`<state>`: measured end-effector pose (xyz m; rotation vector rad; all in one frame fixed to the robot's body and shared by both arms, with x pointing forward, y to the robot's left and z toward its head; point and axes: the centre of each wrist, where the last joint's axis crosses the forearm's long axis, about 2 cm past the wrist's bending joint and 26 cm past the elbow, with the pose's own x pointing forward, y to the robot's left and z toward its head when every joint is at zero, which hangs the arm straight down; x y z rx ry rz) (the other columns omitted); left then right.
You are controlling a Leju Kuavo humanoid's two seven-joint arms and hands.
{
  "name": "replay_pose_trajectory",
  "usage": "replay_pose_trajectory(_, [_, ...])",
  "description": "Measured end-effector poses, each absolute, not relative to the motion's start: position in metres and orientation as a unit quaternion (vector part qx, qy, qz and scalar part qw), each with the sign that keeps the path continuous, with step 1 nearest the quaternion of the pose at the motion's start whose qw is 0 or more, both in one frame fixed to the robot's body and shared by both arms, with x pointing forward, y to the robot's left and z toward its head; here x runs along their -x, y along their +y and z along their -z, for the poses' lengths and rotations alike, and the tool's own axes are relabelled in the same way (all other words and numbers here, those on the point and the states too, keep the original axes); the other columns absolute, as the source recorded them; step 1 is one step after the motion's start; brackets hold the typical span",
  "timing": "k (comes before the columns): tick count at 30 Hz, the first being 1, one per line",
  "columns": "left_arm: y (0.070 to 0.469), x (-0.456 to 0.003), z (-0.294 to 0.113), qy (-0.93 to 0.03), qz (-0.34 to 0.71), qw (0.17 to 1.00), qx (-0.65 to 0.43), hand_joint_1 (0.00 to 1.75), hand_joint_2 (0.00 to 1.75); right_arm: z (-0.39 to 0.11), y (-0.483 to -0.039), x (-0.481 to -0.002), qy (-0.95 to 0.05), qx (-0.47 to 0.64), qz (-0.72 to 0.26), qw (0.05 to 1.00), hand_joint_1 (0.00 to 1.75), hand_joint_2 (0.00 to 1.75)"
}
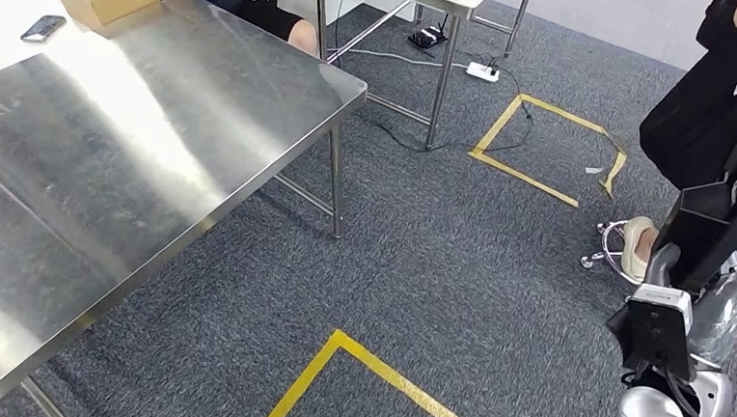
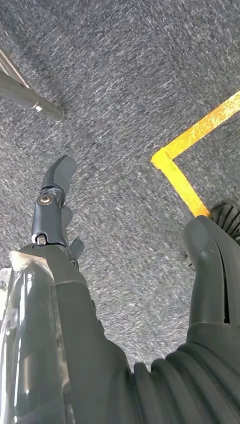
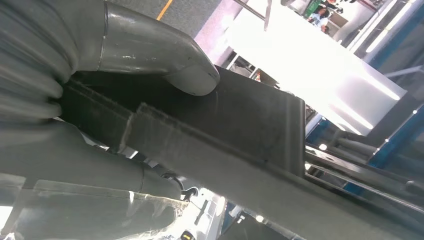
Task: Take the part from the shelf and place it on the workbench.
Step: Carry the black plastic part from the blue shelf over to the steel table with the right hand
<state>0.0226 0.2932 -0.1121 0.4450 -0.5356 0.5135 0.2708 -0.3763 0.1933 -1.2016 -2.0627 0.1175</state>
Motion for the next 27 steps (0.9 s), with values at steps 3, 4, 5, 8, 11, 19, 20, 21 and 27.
replay_pose_trajectory(3, [0.293,-0.020,0.112,-0.258,-0.247,0.909,-0.215,0.00,1.75,-0.192,-0.377,-0.270,-0.802,0.467,-0.045,0.369,1.75,1.75])
replay_pose_trajectory(4, [0.294,-0.020,0.112,-0.259,-0.246,0.909,-0.216,0.00,1.75,-0.192,-0.377,-0.270,-0.802,0.466,-0.045,0.370,1.75,1.75])
replay_pose_trajectory(5, [0.295,-0.020,0.112,-0.259,-0.245,0.909,-0.216,0.00,1.75,-0.192,-0.377,-0.269,-0.802,0.466,-0.045,0.370,1.75,1.75])
replay_pose_trajectory(8, [0.295,-0.020,0.112,-0.259,-0.244,0.909,-0.217,0.00,1.75,-0.191,-0.377,-0.269,-0.803,0.465,-0.044,0.371,1.75,1.75])
replay_pose_trajectory(11, [0.296,-0.021,0.112,-0.260,-0.243,0.909,-0.217,0.00,1.75,-0.192,-0.378,-0.269,-0.804,0.465,-0.043,0.369,1.75,1.75])
replay_pose_trajectory(19, [0.294,-0.013,0.113,-0.251,-0.242,0.912,-0.217,0.00,1.75,-0.193,-0.377,-0.269,-0.805,0.463,-0.042,0.368,1.75,1.75])
replay_pose_trajectory(20, [0.294,-0.012,0.113,-0.249,-0.242,0.912,-0.217,0.00,1.75,-0.193,-0.377,-0.270,-0.806,0.462,-0.042,0.369,1.75,1.75])
replay_pose_trajectory(21, [0.295,-0.010,0.113,-0.248,-0.241,0.913,-0.217,0.00,1.75,-0.193,-0.377,-0.270,-0.806,0.462,-0.041,0.369,1.75,1.75])
replay_pose_trajectory(27, [0.300,-0.020,0.112,-0.257,-0.242,0.909,-0.224,0.00,1.75,-0.196,-0.378,-0.273,-0.810,0.459,-0.040,0.363,1.75,1.75])
